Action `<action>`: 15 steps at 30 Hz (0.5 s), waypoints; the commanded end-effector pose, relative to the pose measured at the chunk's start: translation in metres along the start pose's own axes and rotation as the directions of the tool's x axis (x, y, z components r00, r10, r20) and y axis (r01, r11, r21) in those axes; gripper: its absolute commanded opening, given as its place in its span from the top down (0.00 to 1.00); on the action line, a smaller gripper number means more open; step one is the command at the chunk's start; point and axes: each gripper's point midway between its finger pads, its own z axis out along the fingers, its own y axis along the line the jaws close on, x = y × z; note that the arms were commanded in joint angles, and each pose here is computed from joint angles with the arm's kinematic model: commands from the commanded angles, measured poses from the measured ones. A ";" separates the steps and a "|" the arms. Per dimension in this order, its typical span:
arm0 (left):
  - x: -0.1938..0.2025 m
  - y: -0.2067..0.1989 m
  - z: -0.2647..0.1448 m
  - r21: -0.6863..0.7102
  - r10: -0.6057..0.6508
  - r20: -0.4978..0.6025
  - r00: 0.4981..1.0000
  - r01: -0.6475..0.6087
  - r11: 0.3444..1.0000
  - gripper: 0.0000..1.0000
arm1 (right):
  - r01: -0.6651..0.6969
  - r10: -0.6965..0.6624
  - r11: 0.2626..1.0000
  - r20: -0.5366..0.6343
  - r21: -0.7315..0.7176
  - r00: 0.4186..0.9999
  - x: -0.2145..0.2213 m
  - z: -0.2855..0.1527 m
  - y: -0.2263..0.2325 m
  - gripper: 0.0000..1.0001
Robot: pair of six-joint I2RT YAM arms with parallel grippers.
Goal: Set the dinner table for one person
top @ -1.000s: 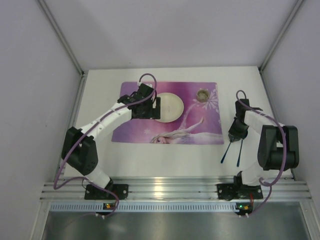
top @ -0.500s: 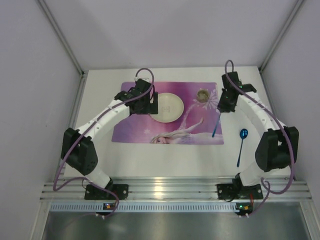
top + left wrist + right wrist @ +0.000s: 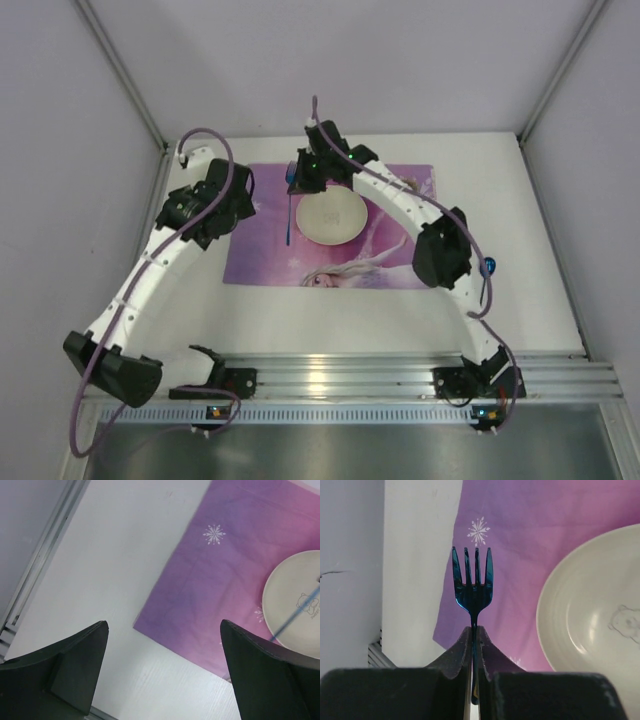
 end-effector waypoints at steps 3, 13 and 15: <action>0.021 0.037 -0.021 -0.029 -0.034 -0.035 0.999 0.033 0.999 0.01 | -0.095 0.089 0.992 -0.078 -0.082 0.993 0.023 0.064 0.027 1.00; 0.040 0.070 -0.046 -0.019 -0.056 -0.050 0.997 0.055 0.998 0.01 | -0.130 0.124 0.989 -0.090 -0.064 0.988 0.054 0.125 0.011 1.00; 0.041 0.070 -0.047 -0.018 -0.046 -0.057 0.997 0.046 0.999 0.01 | -0.133 0.128 0.989 -0.088 -0.058 0.988 0.057 0.131 0.006 1.00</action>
